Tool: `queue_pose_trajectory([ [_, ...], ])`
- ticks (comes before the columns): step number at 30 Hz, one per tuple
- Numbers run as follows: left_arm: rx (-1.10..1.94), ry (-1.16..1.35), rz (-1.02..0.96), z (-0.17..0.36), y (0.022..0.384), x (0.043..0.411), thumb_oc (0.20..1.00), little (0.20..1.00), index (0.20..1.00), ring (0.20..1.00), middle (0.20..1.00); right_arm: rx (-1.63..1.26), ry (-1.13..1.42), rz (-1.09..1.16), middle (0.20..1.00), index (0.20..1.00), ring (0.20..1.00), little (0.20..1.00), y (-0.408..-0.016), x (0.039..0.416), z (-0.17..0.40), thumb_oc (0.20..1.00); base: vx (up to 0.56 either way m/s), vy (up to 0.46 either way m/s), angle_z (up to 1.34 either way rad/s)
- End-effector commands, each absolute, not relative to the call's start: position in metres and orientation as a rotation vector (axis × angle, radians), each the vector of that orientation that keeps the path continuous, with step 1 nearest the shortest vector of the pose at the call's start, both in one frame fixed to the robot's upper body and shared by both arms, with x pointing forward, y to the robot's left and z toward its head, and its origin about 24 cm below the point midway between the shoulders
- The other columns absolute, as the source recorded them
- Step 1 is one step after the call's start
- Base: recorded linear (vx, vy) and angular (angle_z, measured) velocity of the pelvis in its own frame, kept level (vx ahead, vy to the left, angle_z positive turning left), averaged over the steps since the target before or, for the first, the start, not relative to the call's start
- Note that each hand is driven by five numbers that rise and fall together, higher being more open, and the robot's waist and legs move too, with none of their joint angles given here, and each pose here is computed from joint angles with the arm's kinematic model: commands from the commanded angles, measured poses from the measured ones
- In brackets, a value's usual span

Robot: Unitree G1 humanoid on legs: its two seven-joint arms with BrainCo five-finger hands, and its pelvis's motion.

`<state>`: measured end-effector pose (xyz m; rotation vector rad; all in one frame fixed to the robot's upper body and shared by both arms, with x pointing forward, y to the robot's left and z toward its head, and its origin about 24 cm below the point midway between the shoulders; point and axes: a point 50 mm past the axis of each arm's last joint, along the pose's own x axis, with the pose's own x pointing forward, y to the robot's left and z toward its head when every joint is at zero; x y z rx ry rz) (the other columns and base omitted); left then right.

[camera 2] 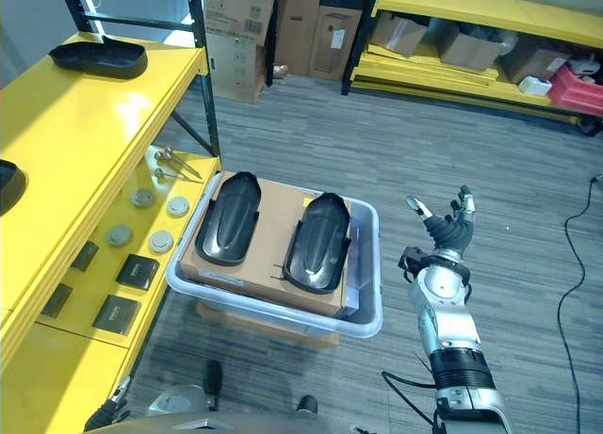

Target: Move parts from the plastic box to the shelf.

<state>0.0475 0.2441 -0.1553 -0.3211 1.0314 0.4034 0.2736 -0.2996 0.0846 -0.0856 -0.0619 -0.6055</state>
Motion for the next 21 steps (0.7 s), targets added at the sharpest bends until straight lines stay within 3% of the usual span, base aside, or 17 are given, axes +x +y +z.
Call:
queue_pose_trajectory([
  [1, -0.283, 1.036, 0.354, -0.159, 0.235, 0.049, 1.0, 1.0, 1.0, 1.0, 1.0, -0.234, -0.05, -0.55, 1.0, 1.0, 1.0, 1.0, -0.296, 0.288, 0.095, 1.0, 0.08, 0.082, 0.09],
  [9, -0.222, 0.932, 0.284, -0.146, 0.252, 0.098, 1.0, 1.0, 1.0, 1.0, 1.0, -0.321, -0.123, -0.809, 1.0, 1.0, 1.0, 1.0, -0.332, 0.323, 0.132, 1.0, -0.2, 0.014, 0.29],
  [16, -0.205, 0.94, 0.251, -0.144, 0.259, 0.101, 1.0, 1.0, 1.0, 1.0, 1.0, -0.277, -0.123, -0.938, 1.0, 1.0, 1.0, 1.0, -0.371, 0.316, 0.151, 1.0, -0.07, 0.0, 0.09],
  [21, -0.219, 0.909, 0.244, -0.142, 0.26, 0.103, 1.0, 1.0, 1.0, 1.0, 1.0, -0.283, -0.071, -0.902, 1.0, 1.0, 1.0, 1.0, -0.368, 0.319, 0.144, 1.0, 0.0, -0.007, -0.03],
])
